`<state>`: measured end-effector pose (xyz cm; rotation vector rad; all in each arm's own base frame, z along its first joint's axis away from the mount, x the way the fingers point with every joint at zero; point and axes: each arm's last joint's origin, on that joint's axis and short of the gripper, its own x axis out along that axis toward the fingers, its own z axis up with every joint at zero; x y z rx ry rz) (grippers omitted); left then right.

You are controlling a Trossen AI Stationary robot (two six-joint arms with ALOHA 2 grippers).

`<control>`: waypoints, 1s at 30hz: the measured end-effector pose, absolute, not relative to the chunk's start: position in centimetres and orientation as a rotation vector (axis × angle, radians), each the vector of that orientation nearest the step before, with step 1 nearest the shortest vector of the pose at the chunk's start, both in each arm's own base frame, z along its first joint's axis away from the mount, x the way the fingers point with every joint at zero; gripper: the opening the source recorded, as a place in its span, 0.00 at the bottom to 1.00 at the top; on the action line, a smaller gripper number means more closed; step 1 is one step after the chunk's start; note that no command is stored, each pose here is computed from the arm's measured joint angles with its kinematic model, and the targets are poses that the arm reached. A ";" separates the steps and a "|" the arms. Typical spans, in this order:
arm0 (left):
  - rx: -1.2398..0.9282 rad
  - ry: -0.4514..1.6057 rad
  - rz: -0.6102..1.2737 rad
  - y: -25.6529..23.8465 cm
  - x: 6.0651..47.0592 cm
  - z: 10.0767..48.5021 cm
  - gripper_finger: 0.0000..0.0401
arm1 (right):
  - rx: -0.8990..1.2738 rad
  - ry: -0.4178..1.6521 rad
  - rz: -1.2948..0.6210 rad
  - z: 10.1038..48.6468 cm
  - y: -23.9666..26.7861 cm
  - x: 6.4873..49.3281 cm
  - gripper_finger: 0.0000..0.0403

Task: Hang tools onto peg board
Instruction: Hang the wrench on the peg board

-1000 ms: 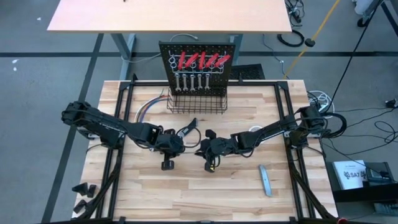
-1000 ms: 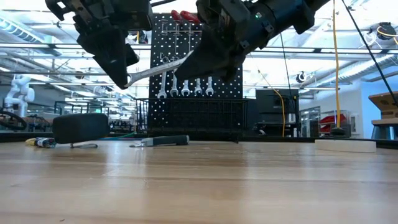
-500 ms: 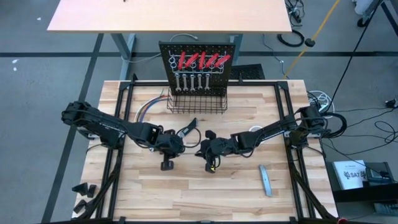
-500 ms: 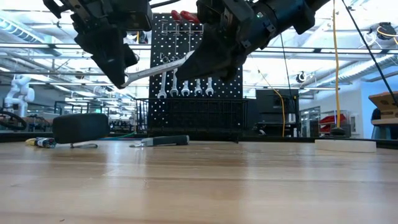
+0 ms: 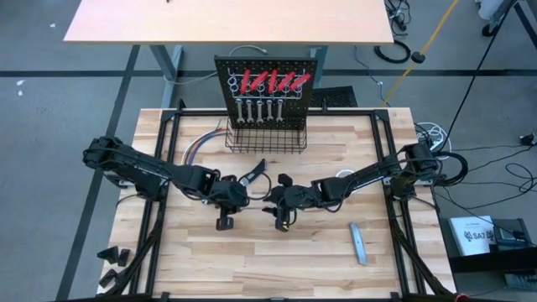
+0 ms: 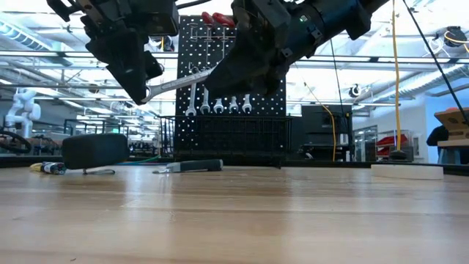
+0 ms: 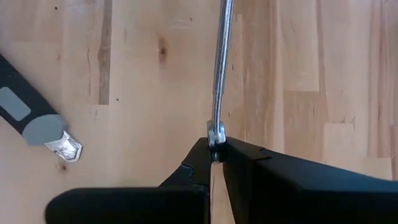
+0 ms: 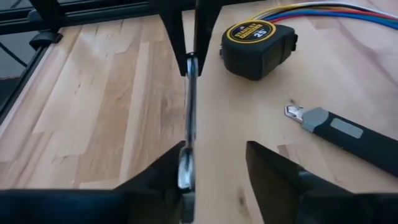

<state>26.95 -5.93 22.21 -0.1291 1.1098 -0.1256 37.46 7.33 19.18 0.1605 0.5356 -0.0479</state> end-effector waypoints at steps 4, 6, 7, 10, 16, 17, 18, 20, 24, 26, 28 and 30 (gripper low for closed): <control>-0.129 1.112 -0.125 -5.9 26.9 22.2 0.05 | 0.160 0.539 -0.049 19.1 7.3 37.4 0.43; -0.128 1.112 -0.126 -5.9 26.9 22.2 0.05 | 0.161 0.539 -0.051 19.1 7.3 37.5 0.43; -0.128 1.112 -0.126 -5.9 26.9 22.2 0.05 | 0.161 0.539 -0.051 19.1 7.3 37.5 0.43; -0.129 1.112 -0.126 -5.9 26.9 22.2 0.05 | 0.163 0.539 -0.051 19.1 7.2 37.5 0.41; -0.131 1.120 -0.128 -5.9 26.9 22.2 0.05 | 0.161 0.539 -0.050 19.1 7.3 37.5 0.31; -0.130 1.130 -0.126 -5.9 26.8 22.1 0.05 | 0.161 0.540 -0.049 19.1 7.3 37.5 0.28; -0.129 1.139 -0.124 -5.9 26.7 22.1 0.05 | 0.161 0.541 -0.046 19.1 7.3 37.5 0.26; -0.129 1.143 -0.123 -5.8 26.7 22.1 0.05 | 0.156 0.542 -0.044 19.1 7.3 37.4 0.20; -0.129 1.141 -0.121 -5.8 26.7 22.1 0.05 | 0.135 0.548 -0.035 19.1 7.3 37.4 0.08; -0.130 1.137 -0.122 -5.9 26.7 22.1 0.05 | 0.125 0.556 -0.018 19.0 7.3 37.4 0.03; -0.129 1.133 -0.122 -5.9 26.8 22.1 0.09 | 0.120 0.559 -0.011 19.0 7.3 37.4 0.02; -0.107 1.118 -0.089 -5.8 26.8 22.1 0.15 | 0.111 0.563 -0.013 19.0 7.3 37.4 0.02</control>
